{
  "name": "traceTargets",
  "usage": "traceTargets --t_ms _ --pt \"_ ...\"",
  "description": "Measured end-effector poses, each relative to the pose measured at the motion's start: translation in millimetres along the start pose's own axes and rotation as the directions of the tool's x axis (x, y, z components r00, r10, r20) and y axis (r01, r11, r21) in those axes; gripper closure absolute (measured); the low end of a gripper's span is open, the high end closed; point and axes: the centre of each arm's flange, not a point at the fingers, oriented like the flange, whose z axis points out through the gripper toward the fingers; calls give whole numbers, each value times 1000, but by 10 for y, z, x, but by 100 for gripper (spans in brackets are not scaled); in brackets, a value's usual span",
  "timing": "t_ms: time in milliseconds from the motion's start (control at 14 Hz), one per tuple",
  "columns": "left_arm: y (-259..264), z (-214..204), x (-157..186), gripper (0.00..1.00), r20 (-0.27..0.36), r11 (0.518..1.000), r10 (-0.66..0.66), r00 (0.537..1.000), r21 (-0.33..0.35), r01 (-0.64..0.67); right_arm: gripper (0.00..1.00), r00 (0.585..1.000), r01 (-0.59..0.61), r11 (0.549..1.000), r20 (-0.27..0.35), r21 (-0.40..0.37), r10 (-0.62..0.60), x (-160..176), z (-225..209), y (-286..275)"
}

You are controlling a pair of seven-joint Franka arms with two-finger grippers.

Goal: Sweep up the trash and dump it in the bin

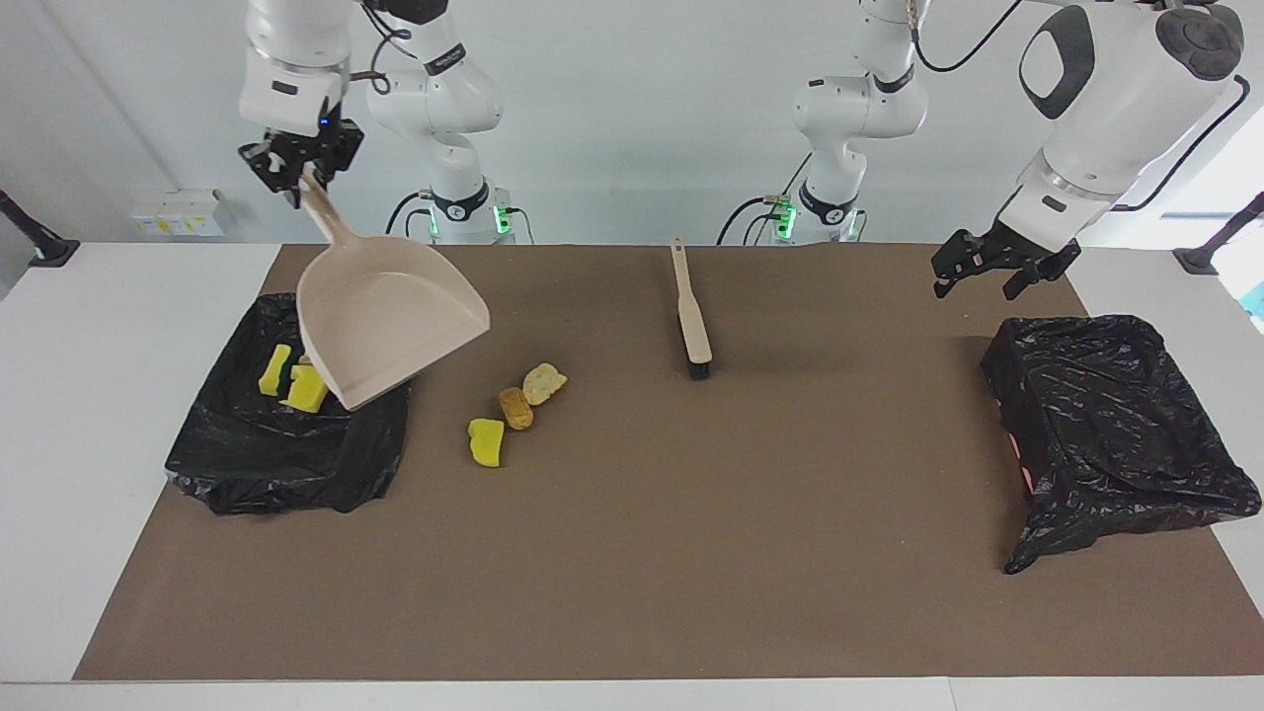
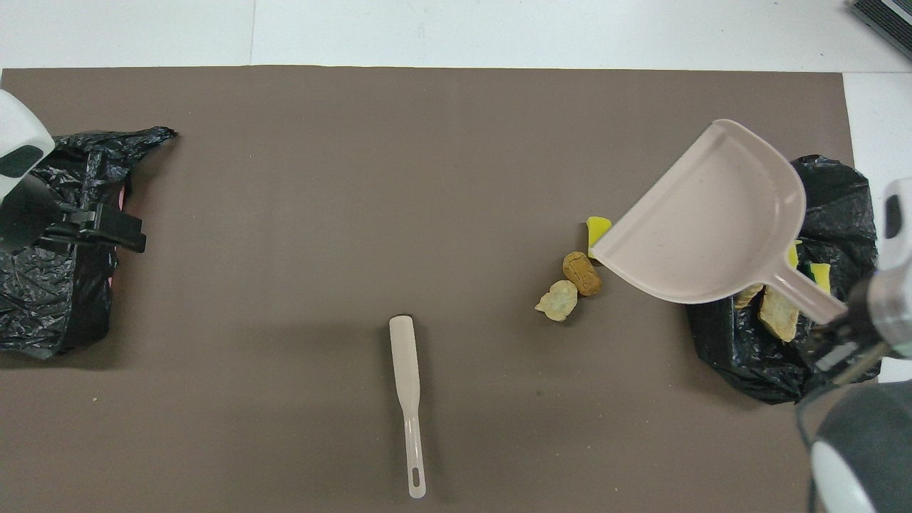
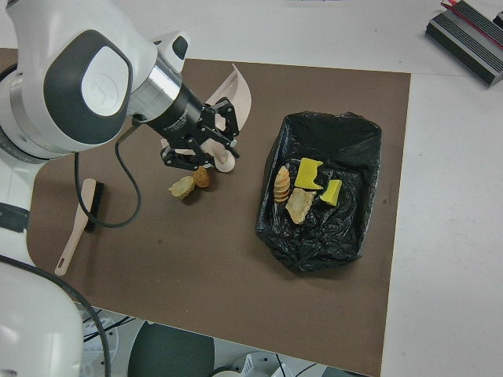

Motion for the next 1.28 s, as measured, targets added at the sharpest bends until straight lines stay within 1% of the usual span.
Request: traceTargets --t_ms 142,214,427,570,641,712,854,997,1139,1281 --pt "1 0 0 0 0 1000 0 1000 0 0 67 985 -168 984 -25 60 170 366 13 -511" --pt "1 0 0 0 0 1000 0 1000 0 0 67 967 -249 965 -33 87 252 561 48 -742" --pt "1 0 0 0 0 1000 0 1000 0 0 67 893 -433 882 -43 186 448 1222 249 -1432" --pt "1 0 0 0 0 1000 0 1000 0 0 67 843 -510 823 -45 248 536 1749 457 -1864" --pt "1 0 0 0 0 1000 0 1000 0 0 67 822 -534 796 -45 286 568 2050 601 -2041" --pt "1 0 0 0 0 1000 0 1000 0 0 67 809 -546 775 -39 318 586 2326 767 -2155" --pt "4 0 0 0 0 1000 1 1000 0 -1 67 805 -550 758 -18 350 593 2722 1152 -2236" --pt "4 0 0 0 0 1000 1 1000 0 -1 67 814 -537 762 -14 362 581 2920 1380 -2363" --pt "4 0 0 0 0 1000 1 1000 0 -1 67 819 -522 764 -28 379 573 3024 1457 -2552" --pt "5 0 0 0 0 1000 1 1000 0 -1 67 827 -499 785 -67 367 558 3077 1493 -2732"
